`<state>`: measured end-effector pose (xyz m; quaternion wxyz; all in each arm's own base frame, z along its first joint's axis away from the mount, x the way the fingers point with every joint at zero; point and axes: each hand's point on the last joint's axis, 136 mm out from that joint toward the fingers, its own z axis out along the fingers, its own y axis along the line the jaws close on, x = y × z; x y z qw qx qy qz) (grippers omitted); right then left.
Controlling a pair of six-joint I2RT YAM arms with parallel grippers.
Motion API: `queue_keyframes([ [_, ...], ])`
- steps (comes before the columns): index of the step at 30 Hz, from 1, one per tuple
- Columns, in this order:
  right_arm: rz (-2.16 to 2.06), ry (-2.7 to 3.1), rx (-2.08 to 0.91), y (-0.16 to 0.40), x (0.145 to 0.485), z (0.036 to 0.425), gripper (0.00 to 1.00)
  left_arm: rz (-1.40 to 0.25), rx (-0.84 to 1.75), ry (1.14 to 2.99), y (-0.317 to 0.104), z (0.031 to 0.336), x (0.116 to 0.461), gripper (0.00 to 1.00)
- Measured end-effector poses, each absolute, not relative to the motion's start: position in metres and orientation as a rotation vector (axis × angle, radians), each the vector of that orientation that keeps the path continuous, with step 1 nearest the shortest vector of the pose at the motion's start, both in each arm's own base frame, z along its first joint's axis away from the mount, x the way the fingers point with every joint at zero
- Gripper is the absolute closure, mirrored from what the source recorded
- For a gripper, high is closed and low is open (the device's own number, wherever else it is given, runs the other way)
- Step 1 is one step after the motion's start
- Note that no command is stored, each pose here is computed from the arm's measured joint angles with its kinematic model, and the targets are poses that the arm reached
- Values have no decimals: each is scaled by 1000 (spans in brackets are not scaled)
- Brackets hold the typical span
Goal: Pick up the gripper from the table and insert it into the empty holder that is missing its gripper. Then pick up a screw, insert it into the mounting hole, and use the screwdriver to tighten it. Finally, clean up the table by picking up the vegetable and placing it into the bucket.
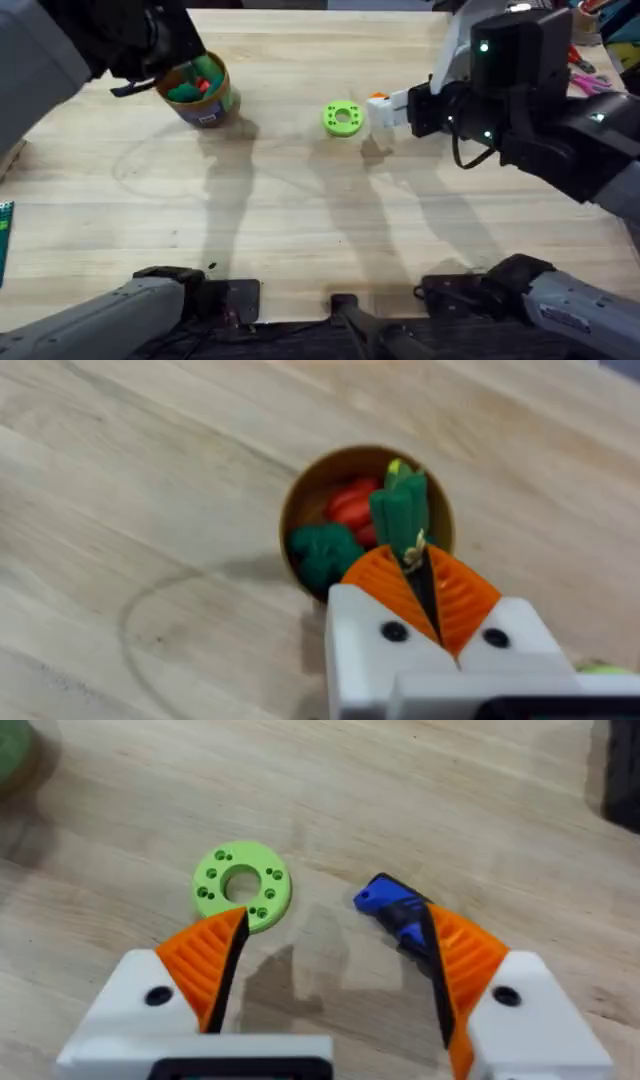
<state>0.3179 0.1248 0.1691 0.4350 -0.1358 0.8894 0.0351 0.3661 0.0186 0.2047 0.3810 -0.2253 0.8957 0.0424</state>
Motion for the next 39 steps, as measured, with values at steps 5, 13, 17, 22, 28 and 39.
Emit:
queue_keyframes([
  [5, 88, 2214, -338, 125, 318, 169, 12, 114, -613, 2242, 30, 204, 380, 974],
  [13, 88, 2214, -338, 125, 318, 169, 12, 179, -624, 2374, 34, 151, 392, 655],
  [17, 88, 2214, -338, 125, 318, 169, 12, 185, -615, 2381, 34, 149, 392, 183],
  [22, 93, 2215, -331, 125, 317, 170, 13, 198, -606, 2407, 35, 158, 375, 15],
  [28, 143, 2242, -290, 120, 298, 192, 12, 166, -549, 2425, 29, 195, 326, 14],
  [39, 245, 2247, -303, 115, 258, 246, 12, -155, 223, 2362, -58, 260, 227, 14],
])
